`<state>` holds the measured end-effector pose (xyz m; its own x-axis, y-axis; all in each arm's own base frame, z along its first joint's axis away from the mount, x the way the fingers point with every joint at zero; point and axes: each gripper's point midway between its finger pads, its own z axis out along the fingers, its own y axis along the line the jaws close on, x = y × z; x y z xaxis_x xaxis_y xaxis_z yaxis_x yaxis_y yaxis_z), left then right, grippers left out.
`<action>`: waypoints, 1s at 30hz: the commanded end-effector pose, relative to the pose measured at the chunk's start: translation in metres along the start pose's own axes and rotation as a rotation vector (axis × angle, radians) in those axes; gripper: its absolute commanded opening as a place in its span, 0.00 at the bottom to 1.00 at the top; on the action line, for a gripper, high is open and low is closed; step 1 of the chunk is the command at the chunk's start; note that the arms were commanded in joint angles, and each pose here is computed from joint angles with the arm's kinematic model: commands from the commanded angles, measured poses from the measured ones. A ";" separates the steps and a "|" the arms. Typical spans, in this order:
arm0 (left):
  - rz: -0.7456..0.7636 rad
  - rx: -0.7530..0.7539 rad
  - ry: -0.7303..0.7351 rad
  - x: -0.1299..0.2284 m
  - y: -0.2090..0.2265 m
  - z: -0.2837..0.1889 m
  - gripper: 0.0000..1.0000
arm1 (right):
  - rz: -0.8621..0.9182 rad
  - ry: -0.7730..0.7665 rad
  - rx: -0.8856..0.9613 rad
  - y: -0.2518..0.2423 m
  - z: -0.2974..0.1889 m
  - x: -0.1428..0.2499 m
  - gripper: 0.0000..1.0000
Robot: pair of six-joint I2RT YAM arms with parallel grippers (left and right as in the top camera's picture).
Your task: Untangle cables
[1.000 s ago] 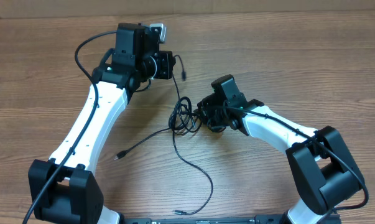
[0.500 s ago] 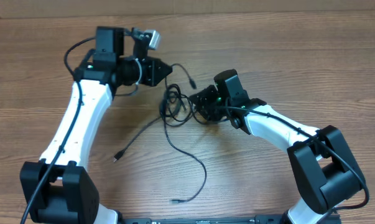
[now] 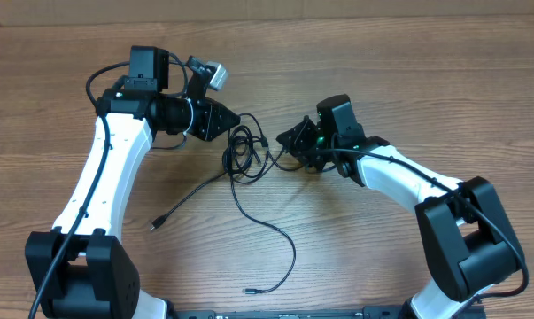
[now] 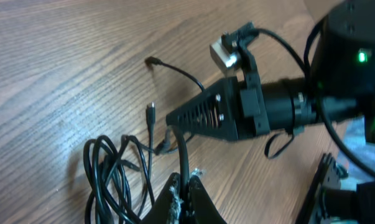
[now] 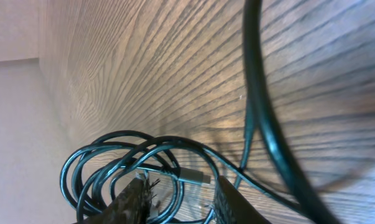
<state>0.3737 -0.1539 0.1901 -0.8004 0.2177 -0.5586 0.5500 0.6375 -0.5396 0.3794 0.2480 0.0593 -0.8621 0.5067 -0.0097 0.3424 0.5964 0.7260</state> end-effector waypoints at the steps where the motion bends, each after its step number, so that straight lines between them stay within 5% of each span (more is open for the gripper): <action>1: 0.098 0.030 -0.003 -0.003 -0.011 -0.004 0.04 | -0.037 -0.007 0.005 -0.005 -0.004 -0.006 0.29; 27: 0.209 -0.002 0.307 0.085 -0.044 0.071 0.09 | -0.124 -0.050 0.025 -0.013 -0.036 -0.029 0.14; 29: 0.212 -0.021 0.323 0.089 -0.042 0.074 0.13 | -0.124 -0.050 0.025 -0.013 -0.036 -0.029 0.14; 30: 0.209 -0.047 0.333 0.091 -0.038 0.074 0.30 | -0.124 -0.050 0.026 -0.013 -0.036 -0.029 0.14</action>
<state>0.2983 -0.2167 0.1211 -0.7171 0.5466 -0.4323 0.6969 0.5658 -0.4407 0.3863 0.2051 0.0670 -0.8806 0.4623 -0.1040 0.2676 0.6663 0.6960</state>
